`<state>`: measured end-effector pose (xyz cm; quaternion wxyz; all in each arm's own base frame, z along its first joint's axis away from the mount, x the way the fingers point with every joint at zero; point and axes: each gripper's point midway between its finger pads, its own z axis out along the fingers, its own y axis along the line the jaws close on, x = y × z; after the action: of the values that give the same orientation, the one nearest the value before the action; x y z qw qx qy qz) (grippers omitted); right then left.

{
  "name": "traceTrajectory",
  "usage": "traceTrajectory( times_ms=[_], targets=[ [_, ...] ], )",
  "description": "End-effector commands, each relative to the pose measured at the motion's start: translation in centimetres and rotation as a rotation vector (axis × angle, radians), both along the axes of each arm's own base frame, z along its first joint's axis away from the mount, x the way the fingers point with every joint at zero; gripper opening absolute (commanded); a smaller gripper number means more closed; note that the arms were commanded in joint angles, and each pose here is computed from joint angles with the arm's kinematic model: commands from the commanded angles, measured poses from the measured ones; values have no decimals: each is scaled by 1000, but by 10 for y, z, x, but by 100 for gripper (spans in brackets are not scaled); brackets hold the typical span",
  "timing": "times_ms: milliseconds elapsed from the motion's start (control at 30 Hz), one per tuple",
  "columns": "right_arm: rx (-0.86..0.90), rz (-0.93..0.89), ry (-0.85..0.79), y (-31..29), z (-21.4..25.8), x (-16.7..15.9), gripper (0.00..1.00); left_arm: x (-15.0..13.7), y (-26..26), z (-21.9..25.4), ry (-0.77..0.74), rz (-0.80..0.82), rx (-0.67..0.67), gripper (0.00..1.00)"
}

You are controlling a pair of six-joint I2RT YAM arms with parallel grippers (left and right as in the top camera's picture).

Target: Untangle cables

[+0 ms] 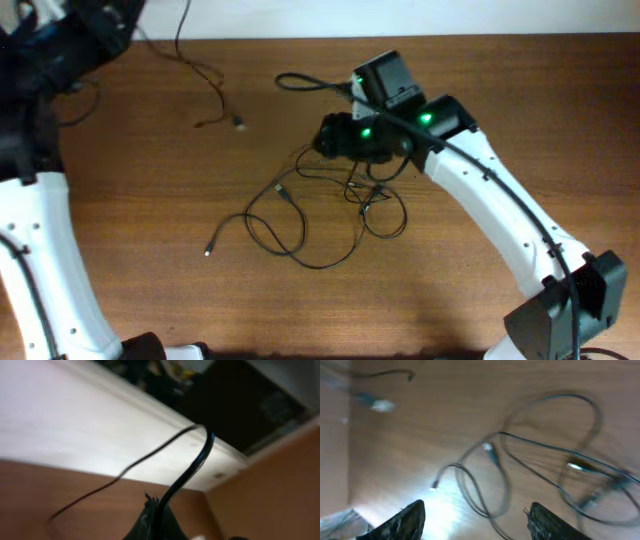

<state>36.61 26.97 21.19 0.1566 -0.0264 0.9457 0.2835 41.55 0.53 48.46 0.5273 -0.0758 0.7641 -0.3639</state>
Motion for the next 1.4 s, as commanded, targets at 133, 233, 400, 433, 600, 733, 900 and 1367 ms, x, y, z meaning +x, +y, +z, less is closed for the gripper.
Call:
traceTrajectory(
  times_ms=[133,233,400,433,600,733,900,1367],
  targets=[
    [-78,-53,14,-38,-10,11,66,-48,191,-53,255,738,201,0],
    [-80,-51,15,-38,-11,11,66,-83,241,-68,355,952,230,0],
    [-96,-30,19,-39,-13,7,66,-134,300,-103,519,1310,24,0],
    [-97,-29,21,-40,-13,7,66,-140,302,-114,561,1354,-35,0],
    [-105,-27,37,-41,-16,3,66,-161,326,-173,784,1588,-105,0],
    [-110,-21,40,-42,-16,2,66,-175,326,-251,1092,1703,-202,0],
    [-121,-5,41,-43,-18,0,66,-182,328,-326,1370,1726,-229,23],
    [-142,3,5,-45,-17,5,67,-134,327,-194,1049,1396,-162,99]
  ],
)
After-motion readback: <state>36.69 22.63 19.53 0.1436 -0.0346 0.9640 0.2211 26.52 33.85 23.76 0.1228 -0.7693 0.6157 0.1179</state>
